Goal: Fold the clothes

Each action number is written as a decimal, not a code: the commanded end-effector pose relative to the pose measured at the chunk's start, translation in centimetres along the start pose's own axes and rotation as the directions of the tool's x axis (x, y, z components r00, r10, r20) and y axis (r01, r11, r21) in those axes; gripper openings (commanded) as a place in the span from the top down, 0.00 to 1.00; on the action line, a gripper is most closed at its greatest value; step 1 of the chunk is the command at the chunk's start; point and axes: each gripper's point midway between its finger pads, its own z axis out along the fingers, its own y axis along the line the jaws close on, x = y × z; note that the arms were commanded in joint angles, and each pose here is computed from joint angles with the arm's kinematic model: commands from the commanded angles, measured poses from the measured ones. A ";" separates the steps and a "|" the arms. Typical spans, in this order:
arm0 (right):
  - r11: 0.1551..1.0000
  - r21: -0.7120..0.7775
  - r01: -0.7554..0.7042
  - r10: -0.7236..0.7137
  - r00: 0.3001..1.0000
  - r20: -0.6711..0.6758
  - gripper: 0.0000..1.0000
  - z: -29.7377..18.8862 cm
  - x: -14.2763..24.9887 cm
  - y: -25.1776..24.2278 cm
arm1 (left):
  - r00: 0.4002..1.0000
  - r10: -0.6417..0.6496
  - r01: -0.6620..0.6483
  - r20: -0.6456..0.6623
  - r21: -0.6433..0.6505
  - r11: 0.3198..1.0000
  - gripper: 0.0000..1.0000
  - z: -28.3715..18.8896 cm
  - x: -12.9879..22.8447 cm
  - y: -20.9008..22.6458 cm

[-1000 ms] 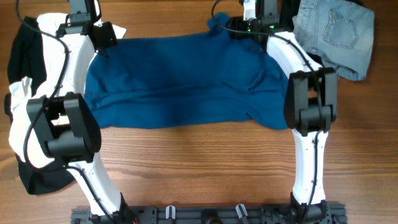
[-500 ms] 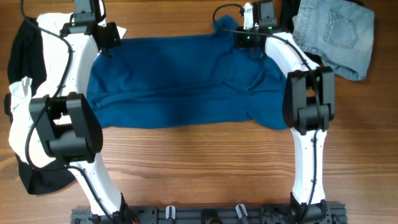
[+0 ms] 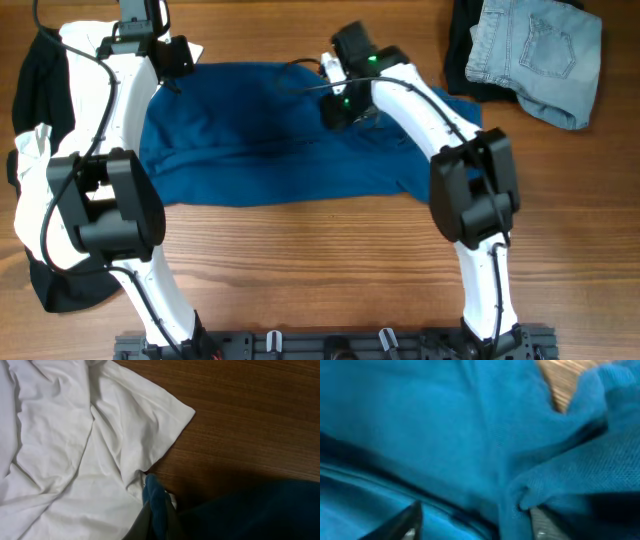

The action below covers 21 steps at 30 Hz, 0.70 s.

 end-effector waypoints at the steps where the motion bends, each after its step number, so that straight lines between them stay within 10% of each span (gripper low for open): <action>1: 0.996 0.067 -0.064 0.053 0.986 0.157 0.30 -4.2 -4.5 -5.3 | 1.000 -0.010 0.009 0.030 0.014 1.000 0.96 -1.2 -0.9 -0.3; 8: 0.983 0.034 -0.182 0.153 0.903 0.400 0.29 -7.1 -9.0 -14.9 | 0.999 -0.011 0.010 0.034 0.015 1.000 0.96 -1.2 -1.0 -0.3; 21: 0.994 -0.100 0.039 -0.004 0.945 0.327 0.28 1.8 -8.2 -10.5 | 0.999 -0.011 0.010 0.034 0.015 1.000 0.96 -1.2 -1.0 -0.3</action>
